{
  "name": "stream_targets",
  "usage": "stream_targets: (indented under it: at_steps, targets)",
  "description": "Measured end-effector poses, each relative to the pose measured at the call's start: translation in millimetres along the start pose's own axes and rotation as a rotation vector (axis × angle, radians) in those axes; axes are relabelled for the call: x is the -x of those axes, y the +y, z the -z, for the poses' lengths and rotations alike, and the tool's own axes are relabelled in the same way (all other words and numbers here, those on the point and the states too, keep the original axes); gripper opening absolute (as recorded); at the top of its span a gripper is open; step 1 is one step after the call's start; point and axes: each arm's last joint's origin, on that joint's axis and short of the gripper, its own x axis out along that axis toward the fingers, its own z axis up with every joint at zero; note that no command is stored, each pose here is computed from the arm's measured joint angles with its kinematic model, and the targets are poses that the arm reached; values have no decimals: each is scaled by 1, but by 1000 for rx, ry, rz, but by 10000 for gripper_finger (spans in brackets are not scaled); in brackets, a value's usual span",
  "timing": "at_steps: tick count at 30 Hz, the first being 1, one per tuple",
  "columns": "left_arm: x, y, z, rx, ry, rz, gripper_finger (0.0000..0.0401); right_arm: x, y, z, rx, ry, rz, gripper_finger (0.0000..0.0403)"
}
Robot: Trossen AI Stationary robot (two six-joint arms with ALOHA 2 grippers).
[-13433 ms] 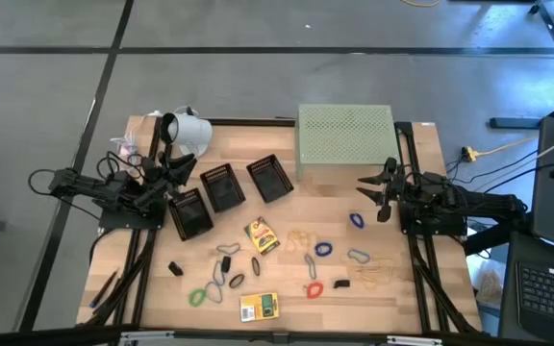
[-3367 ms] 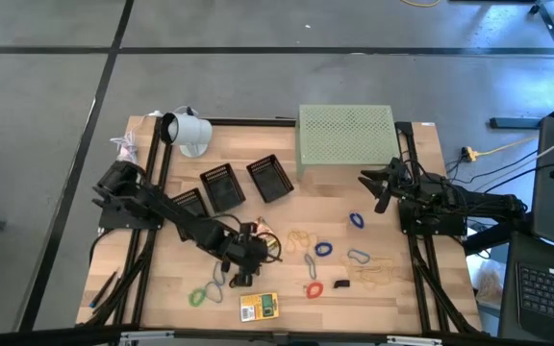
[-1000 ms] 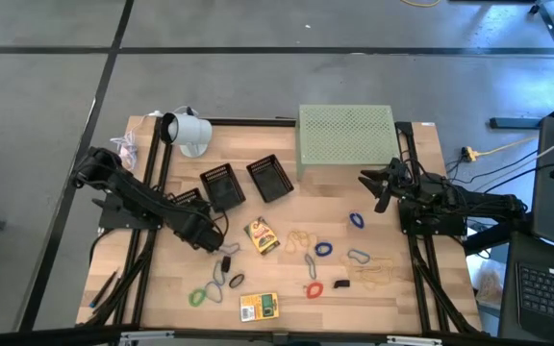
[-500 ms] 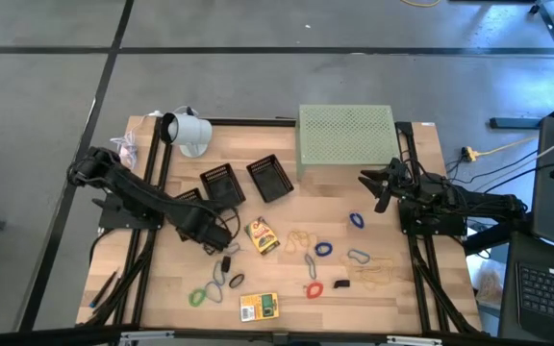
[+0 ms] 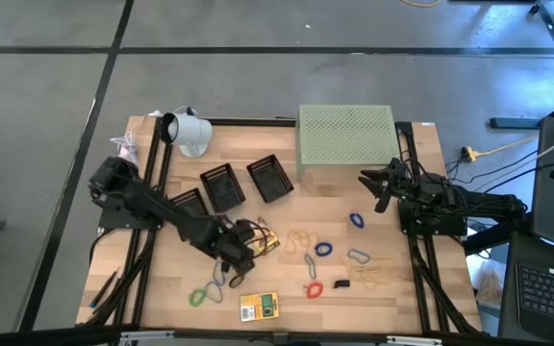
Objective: Pick & Place Office Desk Supplies
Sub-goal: Put the blue rubber band into the left black basket
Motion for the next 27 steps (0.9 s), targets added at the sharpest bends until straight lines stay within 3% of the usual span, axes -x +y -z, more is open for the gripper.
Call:
stream_targets:
  at_steps: [4, 9, 19, 27]
  targets:
    - [-23, -4, 7, -68, 116, -2, 163, 0, 0, 0, 0, 0, 0, 131]
    - [-39, -1, 8, -149, 147, -45, 184, 0, 0, 0, 0, 0, 0, 131]
    - [-26, 5, 0, -131, 176, -1, 186, 0, 0, 0, -16, 0, 0, 131]
    - [-27, 14, 4, -115, 212, -95, 185, 0, 0, 0, -16, 0, 0, 131]
